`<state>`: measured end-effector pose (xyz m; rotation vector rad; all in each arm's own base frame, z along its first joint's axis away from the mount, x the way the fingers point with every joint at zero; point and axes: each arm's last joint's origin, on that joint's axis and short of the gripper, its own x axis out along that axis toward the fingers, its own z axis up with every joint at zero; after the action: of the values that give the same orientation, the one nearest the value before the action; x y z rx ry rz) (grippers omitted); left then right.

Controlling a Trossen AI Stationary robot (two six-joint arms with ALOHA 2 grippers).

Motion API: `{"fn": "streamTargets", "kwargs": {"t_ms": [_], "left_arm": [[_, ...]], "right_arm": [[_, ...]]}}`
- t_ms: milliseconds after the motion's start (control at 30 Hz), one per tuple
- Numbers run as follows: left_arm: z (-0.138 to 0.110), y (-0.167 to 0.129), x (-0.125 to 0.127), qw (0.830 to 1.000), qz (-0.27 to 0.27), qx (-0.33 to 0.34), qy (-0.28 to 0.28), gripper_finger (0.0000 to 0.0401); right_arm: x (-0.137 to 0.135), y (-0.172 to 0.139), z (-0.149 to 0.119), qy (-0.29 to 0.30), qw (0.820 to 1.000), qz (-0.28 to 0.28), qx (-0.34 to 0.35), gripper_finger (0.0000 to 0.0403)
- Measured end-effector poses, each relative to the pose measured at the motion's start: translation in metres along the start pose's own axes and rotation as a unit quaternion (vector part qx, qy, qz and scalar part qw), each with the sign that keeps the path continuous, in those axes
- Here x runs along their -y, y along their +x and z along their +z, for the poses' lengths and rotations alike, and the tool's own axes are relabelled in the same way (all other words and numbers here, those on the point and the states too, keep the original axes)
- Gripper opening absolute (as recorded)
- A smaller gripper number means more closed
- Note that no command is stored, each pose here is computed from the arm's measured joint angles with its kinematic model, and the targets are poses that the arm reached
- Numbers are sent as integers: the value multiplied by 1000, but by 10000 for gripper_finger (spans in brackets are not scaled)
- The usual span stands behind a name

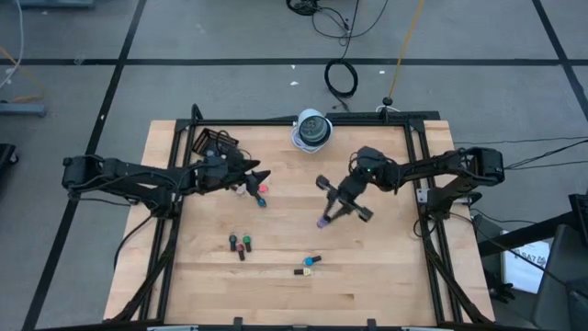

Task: Pick & Place Nail Polish
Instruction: Put the purple nail polish bottle into the black basket

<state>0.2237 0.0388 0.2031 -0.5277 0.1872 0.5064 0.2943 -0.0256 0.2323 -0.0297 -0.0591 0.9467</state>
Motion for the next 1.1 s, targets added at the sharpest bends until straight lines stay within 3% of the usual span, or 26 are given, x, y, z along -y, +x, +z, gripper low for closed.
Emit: {"fn": "streamTargets", "kwargs": {"t_ms": [133, 400, 567, 633, 700, 800, 933, 1000, 1100], "left_arm": [[-1, 0, 0, 1000, 1, -2, 1, 310], [-1, 0, 0, 1000, 1, -2, 5, 310], [-1, 0, 0, 1000, -2, -5, -3, 310], [-1, 0, 0, 1000, -8, -9, -18, 310], [-1, 0, 1, 999, -11, -10, -34, 310], [-2, 2, 1, 998, -10, -11, -64, 310], [-6, 9, 3, 996, -19, -6, -92, 310], [-10, 17, 6, 995, -32, 2, -97, 310], [-13, 27, 12, 992, -81, 27, -94, 310]], "right_arm": [[-14, 14, 10, -8, 996, 88, 22, 49], [-25, 29, 13, -21, 993, 114, 33, 49], [-16, 25, 3, 5, 999, 39, 10, 49], [-10, 20, -6, 15, 1000, -13, -15, 49], [-4, 16, -16, 19, 993, -99, -55, 49], [4, 7, -32, -13, 951, -267, -157, 49], [9, -1, -41, -95, 846, -439, -287, 49], [8, 0, -41, -131, 807, -474, -327, 49], [4, 5, -41, -164, 789, -475, -353, 49]]}}
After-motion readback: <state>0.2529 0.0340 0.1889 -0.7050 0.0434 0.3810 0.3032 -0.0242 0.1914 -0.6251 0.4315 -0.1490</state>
